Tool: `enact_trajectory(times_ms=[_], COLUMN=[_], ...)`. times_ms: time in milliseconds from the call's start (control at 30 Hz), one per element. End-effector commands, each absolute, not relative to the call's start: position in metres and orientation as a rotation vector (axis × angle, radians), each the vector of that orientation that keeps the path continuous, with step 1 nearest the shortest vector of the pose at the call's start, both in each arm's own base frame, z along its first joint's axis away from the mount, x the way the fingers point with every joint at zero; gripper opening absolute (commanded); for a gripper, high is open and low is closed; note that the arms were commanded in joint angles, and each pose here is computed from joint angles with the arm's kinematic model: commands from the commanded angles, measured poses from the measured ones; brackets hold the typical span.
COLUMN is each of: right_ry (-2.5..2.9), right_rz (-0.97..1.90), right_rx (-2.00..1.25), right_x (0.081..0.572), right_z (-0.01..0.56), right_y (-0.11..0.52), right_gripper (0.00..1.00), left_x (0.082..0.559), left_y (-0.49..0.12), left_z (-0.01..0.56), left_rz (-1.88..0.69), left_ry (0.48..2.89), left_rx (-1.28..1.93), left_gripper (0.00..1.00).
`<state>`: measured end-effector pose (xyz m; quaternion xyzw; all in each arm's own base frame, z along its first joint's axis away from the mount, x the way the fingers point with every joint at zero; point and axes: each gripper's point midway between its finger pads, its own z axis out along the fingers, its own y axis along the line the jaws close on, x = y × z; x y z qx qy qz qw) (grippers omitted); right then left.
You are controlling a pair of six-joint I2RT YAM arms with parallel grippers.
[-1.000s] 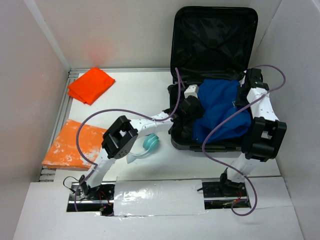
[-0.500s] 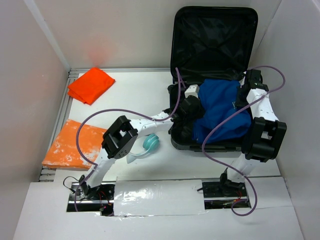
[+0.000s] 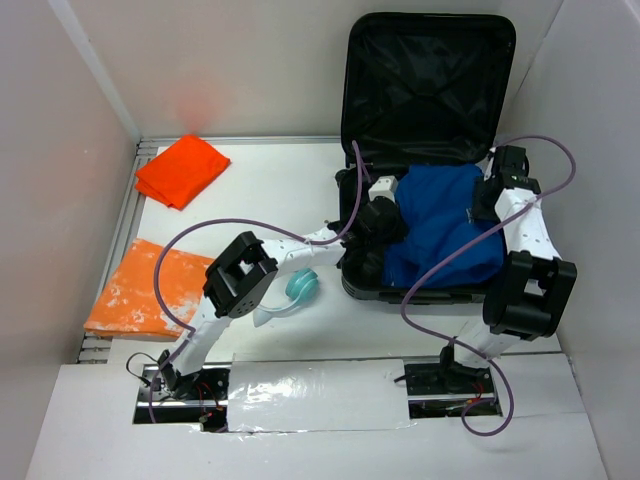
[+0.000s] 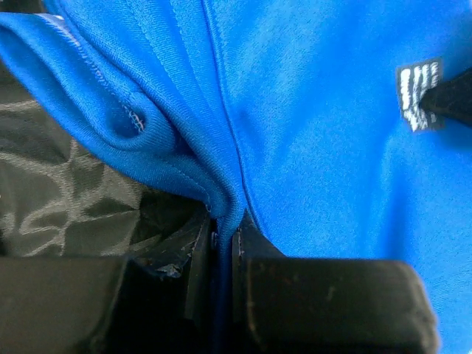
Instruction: Pack the luggage
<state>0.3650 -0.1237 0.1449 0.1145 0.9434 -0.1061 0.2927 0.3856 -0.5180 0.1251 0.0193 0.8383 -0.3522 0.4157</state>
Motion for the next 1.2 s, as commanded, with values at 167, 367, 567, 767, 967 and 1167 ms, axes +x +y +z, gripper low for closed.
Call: enact_trajectory(times_ms=[167, 367, 567, 767, 967, 1167], right_ry=[2.204, 2.103, 2.056, 2.103, 2.147, 2.209], right_rz=[-0.344, -0.211, -0.029, 0.165, 0.164, 0.058], right_rx=[0.323, 0.261, 0.163, 0.074, -0.004, 0.009], right_x=[0.414, 0.437, 0.447, 0.462, 0.483, 0.511], right_z=[0.270, 0.325, 0.324, 0.277, 0.241, 0.193], right_y=[-0.153, -0.136, -0.096, -0.029, 0.013, 0.013], right_gripper=[0.96, 0.98, 0.93, 0.83, 0.81, 0.62], left_x=[0.391, 0.403, 0.429, 0.474, 0.492, 0.490], left_y=[-0.521, -0.505, -0.466, -0.386, -0.273, -0.119], left_z=[0.201, 0.261, 0.338, 0.385, 0.375, 0.340], left_rz=[-0.952, -0.866, -0.735, -0.715, -0.595, -0.394], left_ry=[1.945, 1.807, 1.630, 1.648, 1.719, 1.772], left_rx=[0.082, 0.100, 0.105, 0.107, 0.034, -0.198], left_gripper=[0.71, 1.00, 1.00, 1.00, 1.00, 1.00])
